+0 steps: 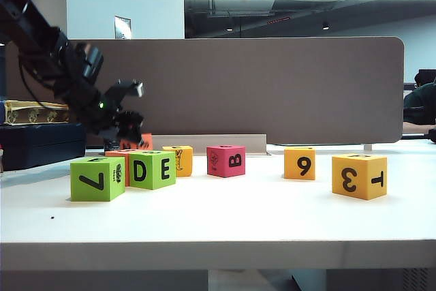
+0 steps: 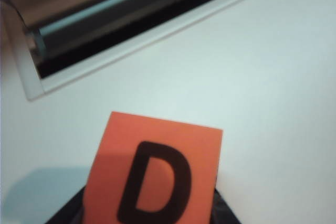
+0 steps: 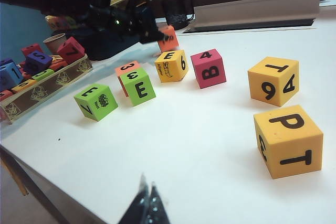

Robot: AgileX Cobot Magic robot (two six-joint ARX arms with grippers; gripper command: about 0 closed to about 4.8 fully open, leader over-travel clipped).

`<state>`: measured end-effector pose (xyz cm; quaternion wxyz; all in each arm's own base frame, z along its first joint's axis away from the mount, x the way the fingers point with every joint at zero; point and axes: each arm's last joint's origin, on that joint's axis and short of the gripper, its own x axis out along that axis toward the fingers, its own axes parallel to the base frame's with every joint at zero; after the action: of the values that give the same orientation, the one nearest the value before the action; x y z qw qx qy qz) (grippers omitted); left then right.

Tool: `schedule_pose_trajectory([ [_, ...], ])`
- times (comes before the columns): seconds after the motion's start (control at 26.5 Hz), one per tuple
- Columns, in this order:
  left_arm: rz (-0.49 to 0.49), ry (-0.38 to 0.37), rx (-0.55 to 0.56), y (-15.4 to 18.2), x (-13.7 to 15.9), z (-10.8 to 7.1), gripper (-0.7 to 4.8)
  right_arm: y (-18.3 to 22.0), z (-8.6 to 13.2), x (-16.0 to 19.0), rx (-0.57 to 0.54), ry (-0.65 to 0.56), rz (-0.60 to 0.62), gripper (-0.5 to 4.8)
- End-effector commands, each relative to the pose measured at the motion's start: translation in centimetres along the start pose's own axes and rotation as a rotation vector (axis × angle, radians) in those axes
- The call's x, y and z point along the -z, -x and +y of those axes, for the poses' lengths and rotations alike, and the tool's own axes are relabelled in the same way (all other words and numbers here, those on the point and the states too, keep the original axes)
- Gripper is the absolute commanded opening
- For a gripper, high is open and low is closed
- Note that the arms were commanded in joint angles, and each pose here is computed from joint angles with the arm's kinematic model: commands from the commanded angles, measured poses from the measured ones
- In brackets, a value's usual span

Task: Select the appropriate blocks from the scattered letter blocks on the table and arrange them in a row to spell out "DEEP".

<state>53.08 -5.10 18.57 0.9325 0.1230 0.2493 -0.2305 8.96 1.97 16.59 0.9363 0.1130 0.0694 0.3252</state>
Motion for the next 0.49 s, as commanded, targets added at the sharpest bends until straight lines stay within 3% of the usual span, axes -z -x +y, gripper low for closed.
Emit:
schedule_pose_trajectory([
  [0.04,-0.076,0.031,-0.009,1.8,-2.7,-0.2,2.38,0.1,0.2,-0.3,-0.01,0.016,-0.021,-0.05],
  [0.23,-0.089,0.182,-0.001,5.4,-5.7,-0.9,2.37,0.1,0.2,-0.4,-0.011,0.019,-0.024,-0.05],
  [0.49,0.024,0.316,0.041,10.5,-8.3,-3.2,2.34,0.1,0.2,-0.4,-0.011,0.021,-0.027,-0.05],
])
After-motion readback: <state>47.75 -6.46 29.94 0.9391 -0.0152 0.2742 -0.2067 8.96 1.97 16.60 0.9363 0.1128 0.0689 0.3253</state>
